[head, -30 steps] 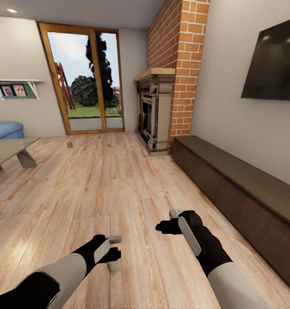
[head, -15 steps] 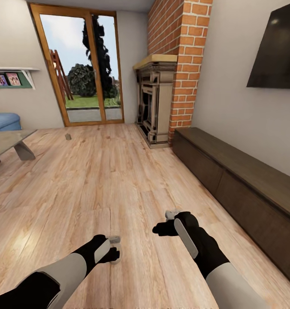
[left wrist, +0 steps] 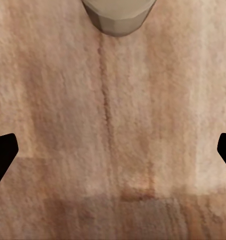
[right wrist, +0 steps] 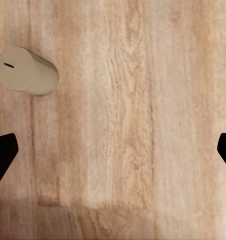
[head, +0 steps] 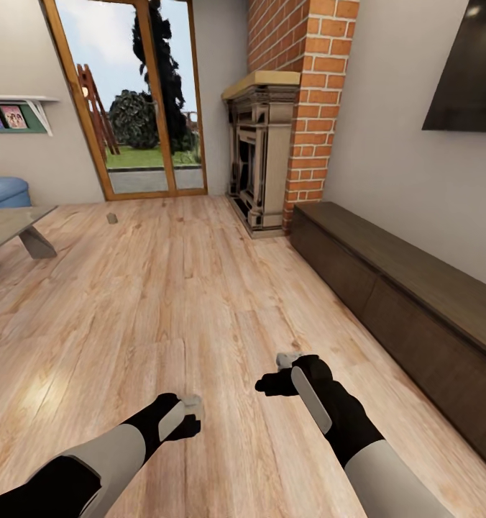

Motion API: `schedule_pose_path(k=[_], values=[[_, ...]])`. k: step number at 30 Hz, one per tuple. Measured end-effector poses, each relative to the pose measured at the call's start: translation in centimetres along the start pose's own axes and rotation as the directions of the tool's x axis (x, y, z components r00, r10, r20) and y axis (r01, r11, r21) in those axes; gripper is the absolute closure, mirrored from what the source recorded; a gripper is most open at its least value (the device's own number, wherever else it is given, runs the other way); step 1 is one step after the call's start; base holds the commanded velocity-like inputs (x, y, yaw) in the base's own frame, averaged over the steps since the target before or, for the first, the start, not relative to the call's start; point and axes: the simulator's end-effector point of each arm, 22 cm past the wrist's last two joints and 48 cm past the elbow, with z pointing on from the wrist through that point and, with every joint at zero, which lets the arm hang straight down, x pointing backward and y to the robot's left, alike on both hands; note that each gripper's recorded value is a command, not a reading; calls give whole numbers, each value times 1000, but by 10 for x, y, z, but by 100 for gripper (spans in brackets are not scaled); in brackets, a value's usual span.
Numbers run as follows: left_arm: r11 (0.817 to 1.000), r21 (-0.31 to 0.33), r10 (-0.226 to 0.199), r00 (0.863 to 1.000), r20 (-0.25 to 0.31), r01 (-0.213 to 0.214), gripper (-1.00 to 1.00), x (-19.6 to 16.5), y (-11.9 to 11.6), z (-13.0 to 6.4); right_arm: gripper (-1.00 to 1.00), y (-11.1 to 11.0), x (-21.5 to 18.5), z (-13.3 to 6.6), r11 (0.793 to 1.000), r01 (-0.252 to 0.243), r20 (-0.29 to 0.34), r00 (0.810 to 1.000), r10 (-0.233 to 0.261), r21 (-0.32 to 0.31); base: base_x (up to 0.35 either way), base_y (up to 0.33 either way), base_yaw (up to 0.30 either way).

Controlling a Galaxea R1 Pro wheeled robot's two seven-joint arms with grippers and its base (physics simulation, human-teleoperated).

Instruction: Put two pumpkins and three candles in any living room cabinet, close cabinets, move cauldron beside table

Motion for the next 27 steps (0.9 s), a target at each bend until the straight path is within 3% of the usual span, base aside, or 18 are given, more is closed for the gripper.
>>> schedule_pose_path(k=[7, 22, 27], values=[[1000, -1, -7, 1000, -2, 7, -100, 1, 2, 1, -100, 0, 0, 0, 1000, 0, 0, 1000, 0, 0, 32, 0, 0], [1000, 0, -8, 1000, -2, 8, -100, 1, 2, 0, -100, 1, 0, 0, 1000, 2, 0, 1000, -2, -1, 320, 0, 0], [1000, 1, -9, 1000, 0, 9, -100, 0, 2, 1, -100, 1, 0, 0, 1000, 2, 0, 1000, -2, -2, 95, 0, 0]])
